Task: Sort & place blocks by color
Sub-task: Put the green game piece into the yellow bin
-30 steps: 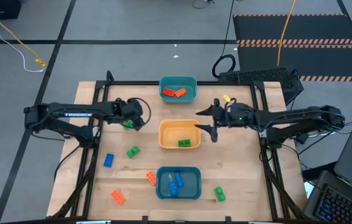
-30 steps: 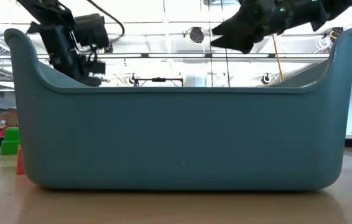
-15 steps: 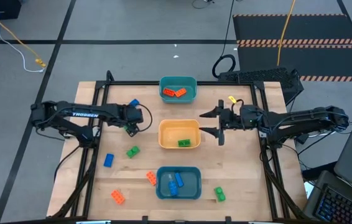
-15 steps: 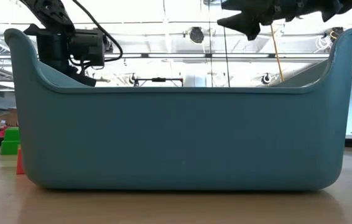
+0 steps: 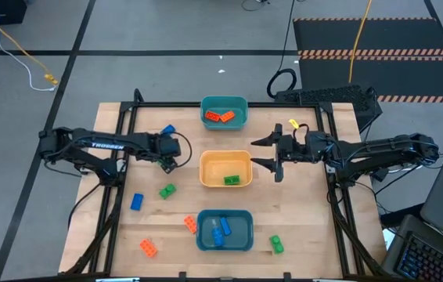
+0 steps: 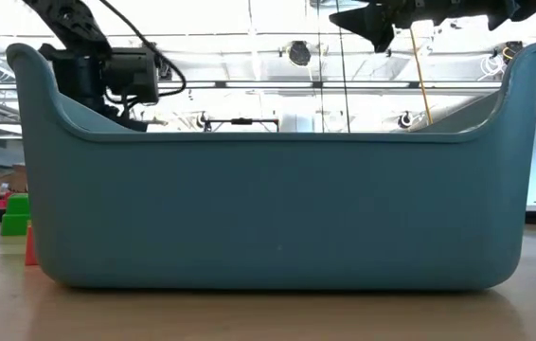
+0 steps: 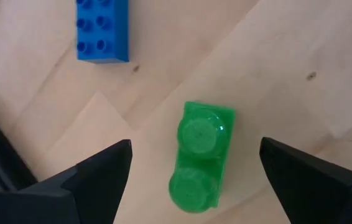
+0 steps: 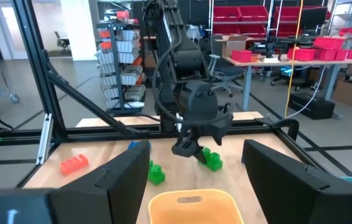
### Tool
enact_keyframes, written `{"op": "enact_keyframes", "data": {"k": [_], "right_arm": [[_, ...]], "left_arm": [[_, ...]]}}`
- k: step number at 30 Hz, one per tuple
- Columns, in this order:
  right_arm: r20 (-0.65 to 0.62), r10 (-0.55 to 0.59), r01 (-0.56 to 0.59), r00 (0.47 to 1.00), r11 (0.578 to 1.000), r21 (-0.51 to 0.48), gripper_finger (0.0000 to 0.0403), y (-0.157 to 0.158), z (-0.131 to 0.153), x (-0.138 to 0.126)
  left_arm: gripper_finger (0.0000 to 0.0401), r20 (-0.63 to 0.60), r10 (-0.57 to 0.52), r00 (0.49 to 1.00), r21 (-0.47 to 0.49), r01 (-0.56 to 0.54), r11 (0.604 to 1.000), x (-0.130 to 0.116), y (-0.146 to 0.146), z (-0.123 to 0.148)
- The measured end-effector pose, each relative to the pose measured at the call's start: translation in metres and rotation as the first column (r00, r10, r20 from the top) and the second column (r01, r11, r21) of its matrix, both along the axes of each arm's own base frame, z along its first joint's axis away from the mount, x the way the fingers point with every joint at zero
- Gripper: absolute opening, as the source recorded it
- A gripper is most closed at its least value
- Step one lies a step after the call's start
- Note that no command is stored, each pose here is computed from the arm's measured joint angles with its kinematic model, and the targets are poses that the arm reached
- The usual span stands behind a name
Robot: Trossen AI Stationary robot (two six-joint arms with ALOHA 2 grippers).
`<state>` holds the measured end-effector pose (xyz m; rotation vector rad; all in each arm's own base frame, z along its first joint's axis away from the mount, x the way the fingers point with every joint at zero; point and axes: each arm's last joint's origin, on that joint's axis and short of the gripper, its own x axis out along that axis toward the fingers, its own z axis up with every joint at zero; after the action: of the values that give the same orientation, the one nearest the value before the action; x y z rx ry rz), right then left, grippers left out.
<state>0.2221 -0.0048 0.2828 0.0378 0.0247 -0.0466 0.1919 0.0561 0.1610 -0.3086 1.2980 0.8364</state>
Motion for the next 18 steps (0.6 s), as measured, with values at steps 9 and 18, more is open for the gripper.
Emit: {"op": "enact_keyframes", "data": {"k": [9, 18], "right_arm": [[0.023, 0.000, 0.000, 1.000, 1.000, 0.002, 0.0251, 0.000, 0.002, 0.000], [0.026, 0.000, 0.000, 1.000, 1.000, 0.002, 0.0251, 0.000, 0.002, 0.000]], "left_arm": [[0.0355, -0.019, -0.036, 0.999, -0.060, 0.035, 0.998, -0.011, -0.003, -0.020], [0.0242, 0.079, -0.047, 0.996, -0.086, 0.054, 0.995, -0.006, 0.010, -0.020]]}}
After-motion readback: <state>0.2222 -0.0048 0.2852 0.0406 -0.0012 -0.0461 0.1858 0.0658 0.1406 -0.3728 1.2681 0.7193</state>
